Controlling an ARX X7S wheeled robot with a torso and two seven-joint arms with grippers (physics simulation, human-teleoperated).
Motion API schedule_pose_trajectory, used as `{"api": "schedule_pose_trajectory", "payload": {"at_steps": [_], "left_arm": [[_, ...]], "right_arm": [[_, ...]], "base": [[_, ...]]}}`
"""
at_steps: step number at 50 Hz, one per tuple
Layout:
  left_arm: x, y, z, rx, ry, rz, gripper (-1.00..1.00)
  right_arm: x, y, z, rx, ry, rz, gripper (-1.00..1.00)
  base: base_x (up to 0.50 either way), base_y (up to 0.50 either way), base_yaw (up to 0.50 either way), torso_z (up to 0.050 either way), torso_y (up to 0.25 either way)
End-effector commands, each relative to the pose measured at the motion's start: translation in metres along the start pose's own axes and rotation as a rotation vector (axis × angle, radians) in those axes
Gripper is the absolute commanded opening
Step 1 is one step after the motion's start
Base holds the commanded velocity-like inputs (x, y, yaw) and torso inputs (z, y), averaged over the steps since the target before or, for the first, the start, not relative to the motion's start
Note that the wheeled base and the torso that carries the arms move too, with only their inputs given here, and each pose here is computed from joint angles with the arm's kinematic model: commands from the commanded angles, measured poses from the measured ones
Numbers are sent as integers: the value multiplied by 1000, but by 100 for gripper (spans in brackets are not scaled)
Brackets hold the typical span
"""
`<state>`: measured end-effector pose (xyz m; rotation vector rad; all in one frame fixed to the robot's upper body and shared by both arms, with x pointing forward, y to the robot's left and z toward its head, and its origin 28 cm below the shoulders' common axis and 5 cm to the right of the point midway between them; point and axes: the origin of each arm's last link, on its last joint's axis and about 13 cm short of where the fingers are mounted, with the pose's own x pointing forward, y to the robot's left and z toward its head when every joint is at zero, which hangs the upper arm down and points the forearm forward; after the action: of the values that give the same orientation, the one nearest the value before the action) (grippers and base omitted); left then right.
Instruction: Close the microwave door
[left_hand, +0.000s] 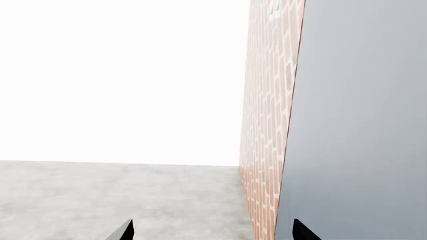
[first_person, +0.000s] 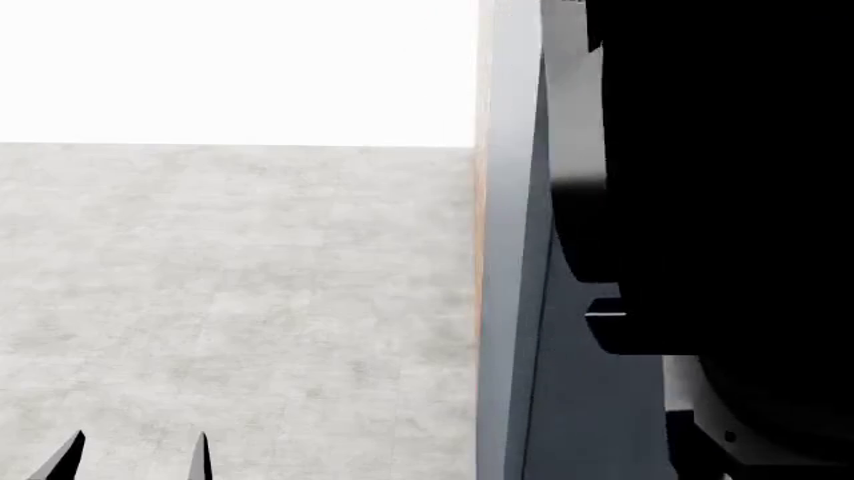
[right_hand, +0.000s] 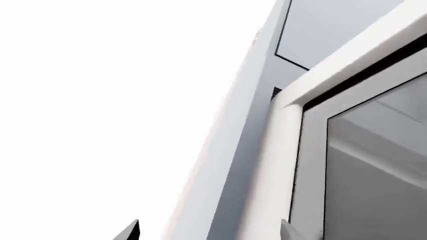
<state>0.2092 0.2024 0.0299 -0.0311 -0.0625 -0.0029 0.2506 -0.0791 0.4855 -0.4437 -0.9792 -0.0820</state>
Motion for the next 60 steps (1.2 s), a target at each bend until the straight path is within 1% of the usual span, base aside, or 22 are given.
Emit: {"api": "schedule_pose_trajectory", "payload": {"at_steps": [1, 13, 20, 24, 29, 34, 35, 37, 47, 51, 52, 53, 54, 55, 58, 60], "left_arm": [[0, -1, 2, 1, -1, 1, 100], [-1, -1, 2, 5, -4, -1, 100], [-1, 0, 2, 4, -5, 1, 100], [-2, -2, 6, 11, -7, -1, 100], [-1, -2, 6, 9, -7, -1, 100], [-1, -2, 7, 10, -8, -5, 100], [-1, -2, 6, 11, -9, -5, 100], [-1, -2, 7, 13, -8, -4, 100], [-1, -2, 7, 16, -11, -6, 100], [-1, -2, 8, 15, -12, -5, 100], [-1, -2, 8, 14, -12, -5, 100], [-1, -2, 8, 14, -12, -5, 100], [-1, -2, 8, 15, -12, -5, 100], [-1, -2, 8, 15, -12, -5, 100], [-1, -2, 8, 17, -15, -3, 100], [-1, -2, 8, 20, -15, -4, 100]], "right_arm": [[4, -13, -8, -10, 36, -62, 100], [4, -17, -23, -20, 62, -86, 100], [5, -22, -27, 0, 70, -112, 100], [8, -30, -33, 5, 92, -150, 100], [11, -41, -47, -7, 116, -226, 100], [11, -43, -55, 15, 107, -237, 100], [12, -46, -59, 53, 100, -249, 100], [11, -49, -64, 68, 116, -267, 100], [10, -49, -72, 70, 133, -276, 100], [12, -47, -79, 110, 154, -265, 100], [12, -46, -82, 158, 167, -262, 100], [13, -46, -84, 165, 176, -257, 100], [14, -44, -88, 219, 197, -245, 100], [15, -44, -91, 237, 210, -244, 100], [19, -42, -100, 396, 259, -191, 100], [25, -40, -112, 544, 328, -128, 100]], "base": [[0, 0, 0, 0, 0], [0, 0, 0, 0, 0], [0, 0, 0, 0, 0], [0, 0, 0, 0, 0], [0, 0, 0, 0, 0], [0, 0, 0, 0, 0], [0, 0, 0, 0, 0], [0, 0, 0, 0, 0], [0, 0, 0, 0, 0], [0, 0, 0, 0, 0], [0, 0, 0, 0, 0], [0, 0, 0, 0, 0], [0, 0, 0, 0, 0], [0, 0, 0, 0, 0], [0, 0, 0, 0, 0], [7, 0, 0, 0, 0]]}}
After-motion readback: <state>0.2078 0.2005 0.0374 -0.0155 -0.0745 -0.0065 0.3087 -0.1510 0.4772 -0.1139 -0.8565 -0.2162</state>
